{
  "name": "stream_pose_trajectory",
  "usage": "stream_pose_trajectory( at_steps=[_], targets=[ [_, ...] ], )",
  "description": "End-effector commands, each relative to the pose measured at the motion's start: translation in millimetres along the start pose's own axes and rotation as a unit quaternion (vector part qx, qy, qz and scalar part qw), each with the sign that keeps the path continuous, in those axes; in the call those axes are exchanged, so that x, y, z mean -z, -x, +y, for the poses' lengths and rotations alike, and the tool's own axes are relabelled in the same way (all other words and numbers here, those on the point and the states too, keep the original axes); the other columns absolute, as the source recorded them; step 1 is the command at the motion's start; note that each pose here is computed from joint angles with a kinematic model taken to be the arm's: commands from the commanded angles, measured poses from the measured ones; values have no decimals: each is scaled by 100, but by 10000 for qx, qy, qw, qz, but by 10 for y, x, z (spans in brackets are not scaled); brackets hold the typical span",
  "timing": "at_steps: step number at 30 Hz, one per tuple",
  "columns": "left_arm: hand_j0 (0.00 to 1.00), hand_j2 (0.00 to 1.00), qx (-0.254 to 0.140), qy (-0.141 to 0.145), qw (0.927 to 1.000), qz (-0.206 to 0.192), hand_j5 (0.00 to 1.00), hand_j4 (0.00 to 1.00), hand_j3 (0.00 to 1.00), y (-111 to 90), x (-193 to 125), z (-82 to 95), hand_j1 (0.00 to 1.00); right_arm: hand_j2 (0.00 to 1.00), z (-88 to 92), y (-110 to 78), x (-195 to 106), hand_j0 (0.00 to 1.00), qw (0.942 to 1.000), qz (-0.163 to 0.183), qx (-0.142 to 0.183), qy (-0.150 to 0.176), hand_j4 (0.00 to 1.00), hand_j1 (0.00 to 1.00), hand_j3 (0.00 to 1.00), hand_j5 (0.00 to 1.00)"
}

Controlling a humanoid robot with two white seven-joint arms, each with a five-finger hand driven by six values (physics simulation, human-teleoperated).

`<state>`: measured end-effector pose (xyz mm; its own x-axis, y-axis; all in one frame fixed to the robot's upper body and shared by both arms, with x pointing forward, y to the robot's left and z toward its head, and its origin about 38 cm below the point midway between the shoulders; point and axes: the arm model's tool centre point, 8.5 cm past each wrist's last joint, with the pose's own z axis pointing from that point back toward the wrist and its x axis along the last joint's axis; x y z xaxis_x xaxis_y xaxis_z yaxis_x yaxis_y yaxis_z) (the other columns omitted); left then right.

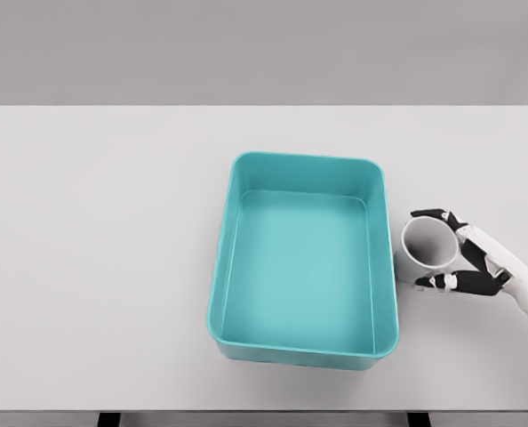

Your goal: Put the paper cup into the basket with your right arm

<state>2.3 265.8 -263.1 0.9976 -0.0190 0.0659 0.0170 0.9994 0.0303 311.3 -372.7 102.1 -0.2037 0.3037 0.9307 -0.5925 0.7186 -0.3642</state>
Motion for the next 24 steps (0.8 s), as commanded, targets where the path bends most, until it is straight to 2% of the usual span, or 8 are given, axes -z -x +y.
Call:
stream_pose_trajectory(
  at_steps=[1,6,10,16,20,24],
  targets=[
    [100,100,-6,0,10000,0,100,100,100,0,0,0,100,62,-29,-19,4,62,10000,-11,-17,38,62,62,62,62],
    [100,100,-6,0,10000,0,100,100,100,0,0,0,100,62,-133,-138,97,62,9997,-179,-153,61,62,62,62,62],
    [100,100,-6,0,10000,0,100,100,100,0,0,0,100,63,-312,-279,161,63,9988,-301,-383,106,63,63,63,63],
    [100,100,9,1,10000,0,100,100,100,0,0,0,100,64,-487,-496,282,64,9961,-542,-679,128,64,64,64,64],
    [100,100,9,1,10000,0,100,100,100,0,0,0,100,64,-618,-680,391,64,9924,-745,-973,129,64,64,64,64],
    [100,100,9,1,10000,0,100,100,100,0,0,0,100,64,-666,-802,468,64,9881,-873,-1267,56,64,64,64,64]
  ],
)
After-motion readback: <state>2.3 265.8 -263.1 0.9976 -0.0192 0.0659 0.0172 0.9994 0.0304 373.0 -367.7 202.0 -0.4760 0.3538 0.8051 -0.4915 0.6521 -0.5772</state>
